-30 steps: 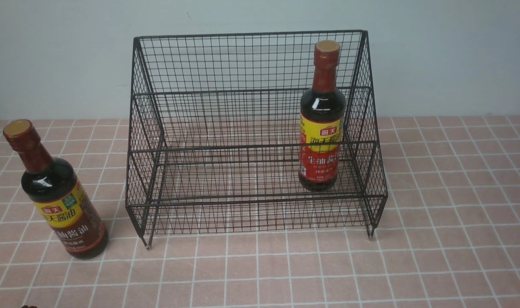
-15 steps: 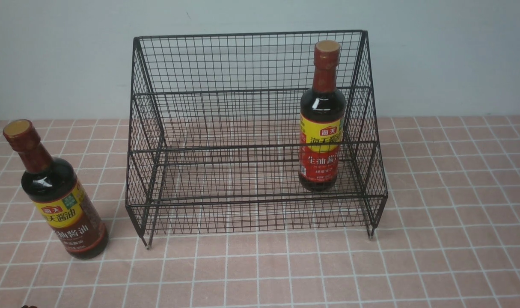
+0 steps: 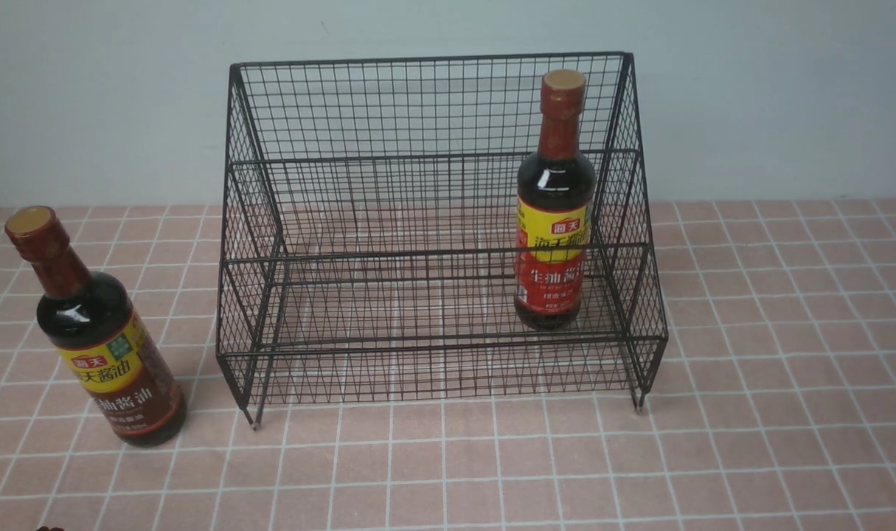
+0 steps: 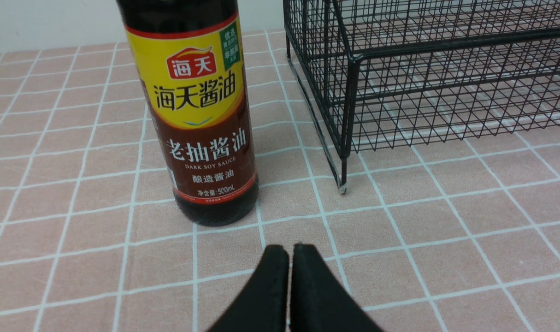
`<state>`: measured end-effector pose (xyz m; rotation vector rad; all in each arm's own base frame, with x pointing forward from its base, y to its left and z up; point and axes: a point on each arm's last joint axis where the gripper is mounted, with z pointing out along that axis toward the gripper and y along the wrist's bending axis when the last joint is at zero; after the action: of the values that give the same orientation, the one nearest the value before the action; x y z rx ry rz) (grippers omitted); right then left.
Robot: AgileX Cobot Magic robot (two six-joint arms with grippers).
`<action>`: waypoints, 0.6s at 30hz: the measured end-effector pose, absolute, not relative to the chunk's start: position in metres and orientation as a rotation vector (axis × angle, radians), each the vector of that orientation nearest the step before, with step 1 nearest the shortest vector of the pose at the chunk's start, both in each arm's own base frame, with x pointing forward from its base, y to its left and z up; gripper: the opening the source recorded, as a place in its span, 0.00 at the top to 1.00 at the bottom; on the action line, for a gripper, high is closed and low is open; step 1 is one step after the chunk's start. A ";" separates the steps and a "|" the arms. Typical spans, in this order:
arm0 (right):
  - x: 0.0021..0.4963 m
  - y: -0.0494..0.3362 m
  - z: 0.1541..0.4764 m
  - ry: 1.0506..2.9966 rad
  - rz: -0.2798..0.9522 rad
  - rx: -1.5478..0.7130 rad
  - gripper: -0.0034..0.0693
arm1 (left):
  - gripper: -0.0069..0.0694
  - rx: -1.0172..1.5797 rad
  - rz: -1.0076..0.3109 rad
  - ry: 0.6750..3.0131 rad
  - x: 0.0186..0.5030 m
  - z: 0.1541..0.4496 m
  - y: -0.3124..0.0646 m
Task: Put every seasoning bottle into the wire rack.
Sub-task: Use the left arm to grab the condiment bottle closest to it
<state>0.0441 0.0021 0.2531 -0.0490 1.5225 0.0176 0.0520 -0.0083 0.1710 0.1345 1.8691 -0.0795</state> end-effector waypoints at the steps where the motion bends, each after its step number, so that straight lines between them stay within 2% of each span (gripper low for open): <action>1: 0.047 0.001 0.240 1.555 -0.002 -0.043 0.97 | 0.92 0.135 -0.080 1.869 0.052 0.171 -0.008; 3: 0.053 0.000 0.210 1.634 -0.034 -0.025 0.97 | 0.92 0.135 -0.080 1.869 0.052 0.171 -0.008; 6: 0.055 -0.001 0.183 1.741 -0.042 -0.024 0.97 | 0.92 0.135 -0.080 1.869 0.052 0.171 -0.008; 18: 0.055 -0.001 0.181 1.767 -0.045 -0.024 0.97 | 0.92 0.135 -0.080 1.869 0.052 0.171 -0.008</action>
<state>0.0548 -0.0011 0.1815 -0.0236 1.7674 -0.0450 0.0520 -0.0083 0.1710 0.1345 1.8691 -0.0795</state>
